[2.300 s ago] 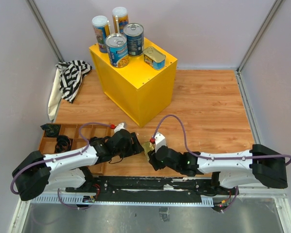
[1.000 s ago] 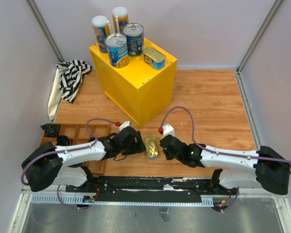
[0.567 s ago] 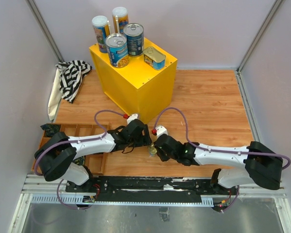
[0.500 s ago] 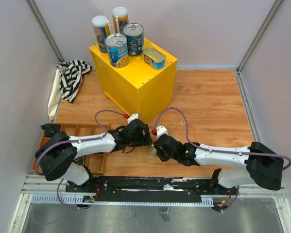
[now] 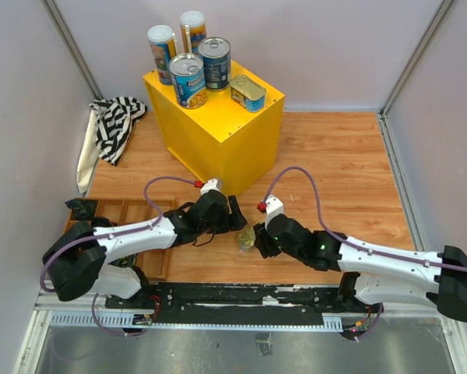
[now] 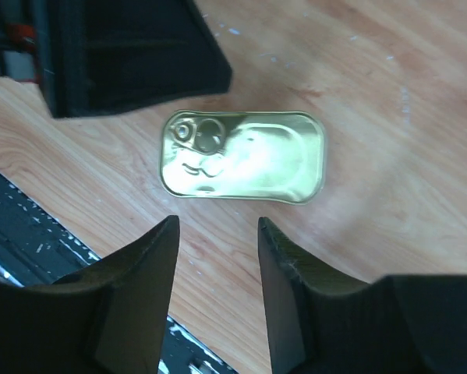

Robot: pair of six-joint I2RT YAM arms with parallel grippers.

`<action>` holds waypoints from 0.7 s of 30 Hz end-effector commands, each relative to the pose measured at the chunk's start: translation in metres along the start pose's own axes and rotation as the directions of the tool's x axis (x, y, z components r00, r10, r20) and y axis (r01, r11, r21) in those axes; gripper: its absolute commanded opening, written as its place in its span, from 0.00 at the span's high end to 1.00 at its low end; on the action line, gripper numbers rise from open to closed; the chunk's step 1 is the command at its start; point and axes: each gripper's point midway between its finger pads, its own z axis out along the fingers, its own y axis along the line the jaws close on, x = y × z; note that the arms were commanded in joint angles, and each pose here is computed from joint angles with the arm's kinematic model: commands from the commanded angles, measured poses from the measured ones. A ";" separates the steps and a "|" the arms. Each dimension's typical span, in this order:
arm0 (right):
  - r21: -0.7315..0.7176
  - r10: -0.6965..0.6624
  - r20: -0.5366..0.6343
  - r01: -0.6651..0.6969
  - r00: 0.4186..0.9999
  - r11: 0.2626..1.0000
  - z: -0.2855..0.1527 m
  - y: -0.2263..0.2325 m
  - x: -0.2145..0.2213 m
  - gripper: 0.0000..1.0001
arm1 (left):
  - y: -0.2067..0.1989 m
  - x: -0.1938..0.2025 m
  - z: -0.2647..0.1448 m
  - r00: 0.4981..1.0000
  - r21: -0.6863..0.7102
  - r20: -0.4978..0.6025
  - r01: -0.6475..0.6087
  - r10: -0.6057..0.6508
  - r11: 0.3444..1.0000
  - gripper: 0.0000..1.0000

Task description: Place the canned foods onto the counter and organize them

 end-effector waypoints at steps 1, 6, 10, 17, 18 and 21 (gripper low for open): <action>0.120 -0.052 0.022 0.049 0.998 0.991 -0.022 -0.028 -0.002 0.51 | -0.005 -0.015 -0.017 0.996 0.026 0.076 0.053 -0.055 0.998 0.19; 0.173 -0.022 0.050 0.013 0.999 0.985 -0.024 -0.050 -0.012 0.46 | -0.004 -0.017 -0.034 0.991 0.040 0.105 0.076 -0.079 0.996 0.19; 0.175 0.013 0.046 -0.021 0.999 0.984 -0.012 -0.062 -0.023 0.47 | 0.003 -0.005 -0.047 0.990 0.034 0.105 0.088 -0.091 0.996 0.19; 0.157 0.046 0.037 -0.051 0.998 0.986 0.015 -0.070 -0.054 0.50 | 0.003 0.023 -0.068 0.989 0.106 0.093 0.109 -0.119 0.988 0.23; 0.152 0.047 0.027 -0.051 0.999 0.987 0.020 -0.070 -0.056 0.50 | 0.001 0.027 -0.071 0.989 0.116 0.092 0.106 -0.117 0.988 0.24; 0.142 0.061 0.015 -0.062 0.998 0.988 0.030 -0.071 -0.066 0.51 | -0.009 0.039 -0.076 0.992 0.160 0.085 0.083 -0.098 0.984 0.27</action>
